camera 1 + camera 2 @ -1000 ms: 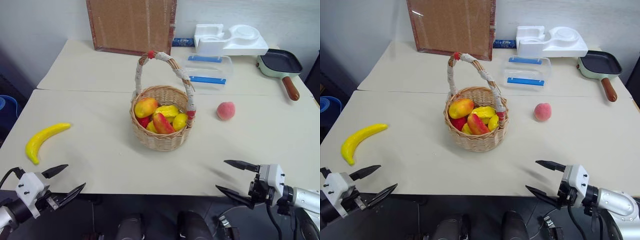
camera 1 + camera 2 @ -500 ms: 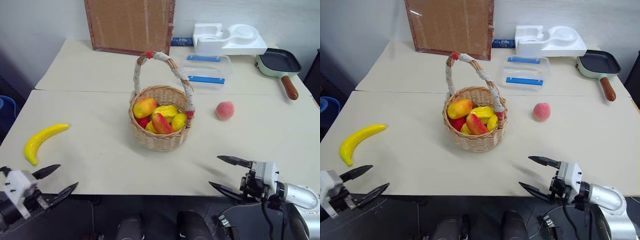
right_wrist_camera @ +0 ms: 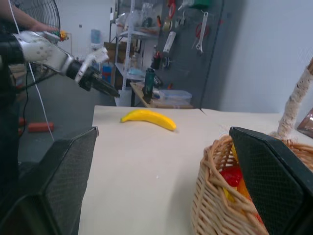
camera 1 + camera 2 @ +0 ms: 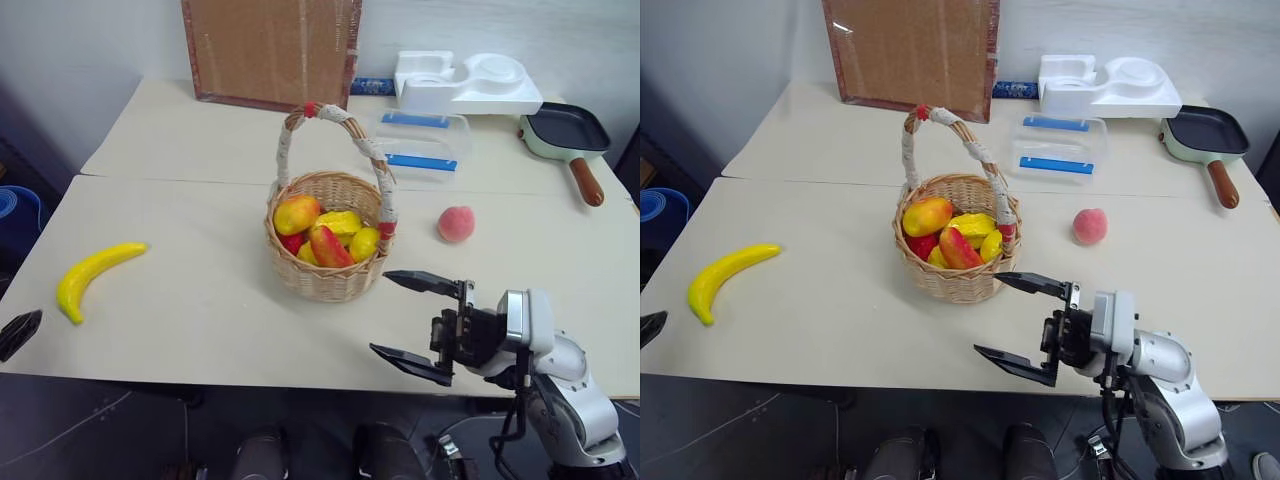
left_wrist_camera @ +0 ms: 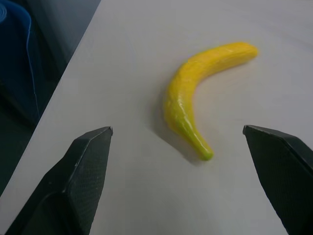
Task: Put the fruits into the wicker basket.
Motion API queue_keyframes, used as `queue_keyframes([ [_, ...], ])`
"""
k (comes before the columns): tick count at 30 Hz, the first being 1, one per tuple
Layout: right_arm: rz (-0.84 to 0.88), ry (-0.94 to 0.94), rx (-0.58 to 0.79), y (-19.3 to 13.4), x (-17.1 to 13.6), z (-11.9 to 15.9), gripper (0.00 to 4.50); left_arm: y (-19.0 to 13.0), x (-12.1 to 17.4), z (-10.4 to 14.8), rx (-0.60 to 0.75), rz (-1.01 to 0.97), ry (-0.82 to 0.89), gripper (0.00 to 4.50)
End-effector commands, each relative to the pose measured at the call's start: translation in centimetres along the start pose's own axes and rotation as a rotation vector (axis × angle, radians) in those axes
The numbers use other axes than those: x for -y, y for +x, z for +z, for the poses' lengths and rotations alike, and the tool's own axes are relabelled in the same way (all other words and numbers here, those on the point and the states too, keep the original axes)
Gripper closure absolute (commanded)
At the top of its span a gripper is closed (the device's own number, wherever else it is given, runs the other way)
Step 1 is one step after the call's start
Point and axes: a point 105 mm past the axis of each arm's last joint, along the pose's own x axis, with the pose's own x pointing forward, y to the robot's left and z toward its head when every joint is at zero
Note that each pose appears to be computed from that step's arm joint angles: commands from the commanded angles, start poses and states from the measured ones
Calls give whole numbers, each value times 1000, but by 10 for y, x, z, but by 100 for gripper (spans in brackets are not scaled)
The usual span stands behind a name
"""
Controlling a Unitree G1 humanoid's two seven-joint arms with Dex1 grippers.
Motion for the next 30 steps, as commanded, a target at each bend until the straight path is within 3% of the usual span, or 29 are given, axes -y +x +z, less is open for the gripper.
queue_keyframes([
  [1,11,-25,20,6,-1,6,3,16,-7,-3,-55,8,-31,0],
  [5,29,-17,12,9,-3,2,3,42,-13,-6,-110,9,3,0],
  [8,15,-10,6,9,-3,-1,0,51,-14,0,-101,-3,22,58],
  [15,-42,-14,-11,5,0,-2,0,55,-4,3,-110,-93,154,282],
  [17,-69,-48,-43,1,5,0,0,54,21,30,50,-233,221,344],
  [21,-169,-113,-109,-16,23,9,0,37,98,73,279,-589,287,349],
  [25,-230,-137,-163,-29,29,11,0,39,174,87,303,-852,389,349],
  [30,-266,-147,-177,-32,26,11,0,67,257,82,207,-1010,500,349],
])
